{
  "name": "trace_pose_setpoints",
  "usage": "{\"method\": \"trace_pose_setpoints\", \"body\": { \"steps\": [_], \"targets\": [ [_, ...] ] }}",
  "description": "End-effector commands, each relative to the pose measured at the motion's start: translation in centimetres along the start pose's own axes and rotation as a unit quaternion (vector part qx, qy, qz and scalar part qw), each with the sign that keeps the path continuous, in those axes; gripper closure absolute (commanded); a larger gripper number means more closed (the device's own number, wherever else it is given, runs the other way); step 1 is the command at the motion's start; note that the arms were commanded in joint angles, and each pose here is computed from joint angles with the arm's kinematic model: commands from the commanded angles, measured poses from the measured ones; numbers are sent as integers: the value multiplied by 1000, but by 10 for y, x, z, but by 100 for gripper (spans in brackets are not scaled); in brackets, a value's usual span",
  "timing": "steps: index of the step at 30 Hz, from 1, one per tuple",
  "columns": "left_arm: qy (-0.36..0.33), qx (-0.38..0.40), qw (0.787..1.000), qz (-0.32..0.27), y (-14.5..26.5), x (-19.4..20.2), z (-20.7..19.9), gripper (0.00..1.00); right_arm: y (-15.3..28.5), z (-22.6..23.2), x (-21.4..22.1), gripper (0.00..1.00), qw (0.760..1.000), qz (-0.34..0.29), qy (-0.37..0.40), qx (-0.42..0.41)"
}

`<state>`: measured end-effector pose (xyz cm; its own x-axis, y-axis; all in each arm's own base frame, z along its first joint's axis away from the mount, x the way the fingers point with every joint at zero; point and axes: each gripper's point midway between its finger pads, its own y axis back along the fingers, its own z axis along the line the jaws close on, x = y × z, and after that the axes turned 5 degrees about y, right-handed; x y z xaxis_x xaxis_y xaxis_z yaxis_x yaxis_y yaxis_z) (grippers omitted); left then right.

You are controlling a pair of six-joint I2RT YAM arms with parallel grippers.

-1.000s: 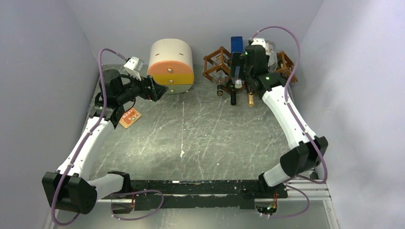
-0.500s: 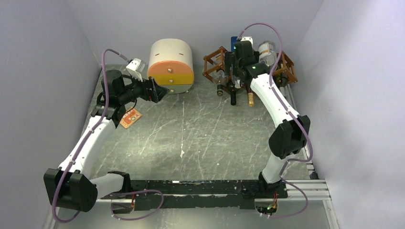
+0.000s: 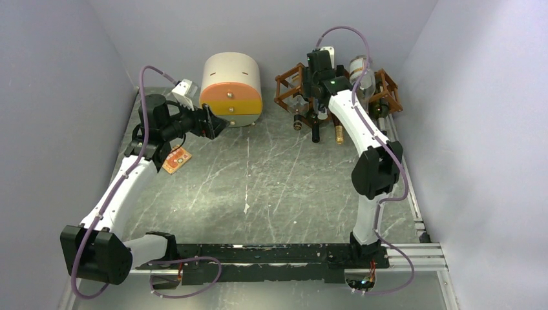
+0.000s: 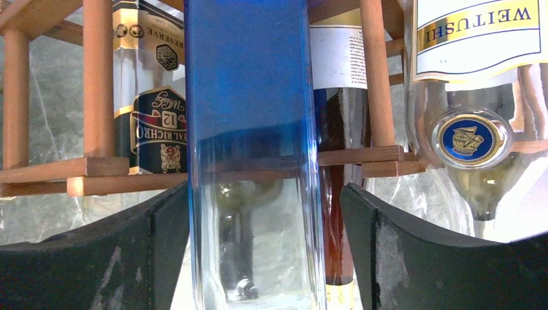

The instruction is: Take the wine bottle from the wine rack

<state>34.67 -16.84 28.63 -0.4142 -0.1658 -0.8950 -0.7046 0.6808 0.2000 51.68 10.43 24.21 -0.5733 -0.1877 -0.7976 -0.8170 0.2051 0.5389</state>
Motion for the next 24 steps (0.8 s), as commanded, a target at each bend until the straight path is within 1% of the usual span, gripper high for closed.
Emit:
{"method": "trace_pose_setpoints", "body": {
  "steps": [1,5,10,14,20,22,24],
  "targets": [
    [-7,13,1000,-1,-1,0,-5,6,-3,-12,-3,18,1000,9,3,29],
    [-6,14,1000,-1,-1,-1,-6,6,-7,-13,1,20,999,19,9,38],
    [-6,14,1000,-1,-1,-1,-6,6,-7,-13,3,20,999,24,10,40],
    [-6,14,1000,0,-1,0,-6,6,-19,-6,15,19,998,44,23,39],
    [-5,12,1000,0,-1,0,-5,6,-20,-2,16,19,998,46,25,29],
    [-4,11,1000,2,-2,1,-4,6,-19,-3,15,22,998,45,25,30],
    [-5,9,1000,2,-2,1,-4,6,-17,-5,12,27,998,40,24,30]
  ]
}}
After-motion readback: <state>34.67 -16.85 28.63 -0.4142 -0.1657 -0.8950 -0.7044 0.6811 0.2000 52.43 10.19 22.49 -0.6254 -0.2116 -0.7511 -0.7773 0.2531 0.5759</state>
